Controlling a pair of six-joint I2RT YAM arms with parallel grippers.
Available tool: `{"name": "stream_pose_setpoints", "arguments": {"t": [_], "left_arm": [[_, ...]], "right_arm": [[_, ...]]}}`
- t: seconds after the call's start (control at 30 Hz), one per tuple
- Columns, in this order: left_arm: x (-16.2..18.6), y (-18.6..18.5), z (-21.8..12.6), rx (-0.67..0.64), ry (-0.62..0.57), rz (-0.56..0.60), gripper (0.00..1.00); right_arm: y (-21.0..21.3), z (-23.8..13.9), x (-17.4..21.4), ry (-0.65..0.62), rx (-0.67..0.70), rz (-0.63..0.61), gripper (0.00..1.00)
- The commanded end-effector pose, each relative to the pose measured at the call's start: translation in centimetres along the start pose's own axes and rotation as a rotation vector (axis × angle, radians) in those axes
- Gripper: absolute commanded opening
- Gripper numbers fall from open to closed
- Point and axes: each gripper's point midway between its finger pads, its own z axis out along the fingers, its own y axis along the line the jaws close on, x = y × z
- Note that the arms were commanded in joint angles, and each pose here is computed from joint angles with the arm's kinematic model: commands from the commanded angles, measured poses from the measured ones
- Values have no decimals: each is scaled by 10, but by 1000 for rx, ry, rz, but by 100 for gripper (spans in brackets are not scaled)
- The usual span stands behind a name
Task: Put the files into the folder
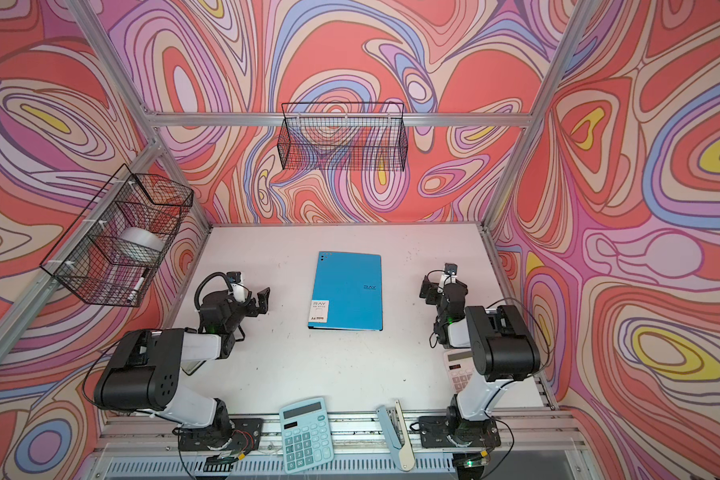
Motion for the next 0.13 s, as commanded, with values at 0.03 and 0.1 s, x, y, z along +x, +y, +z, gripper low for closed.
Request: {"name": "stream_pose_setpoints", "arguments": {"t": [0.03,0.1], "left_arm": [[0,1,0,-7,3,17,100],[0,-1,-1,5,-1,20,100]], "right_arm": [[-1,2,-3,-3,2,1,98],[-1,2,-3,-4,2,1,99]]}}
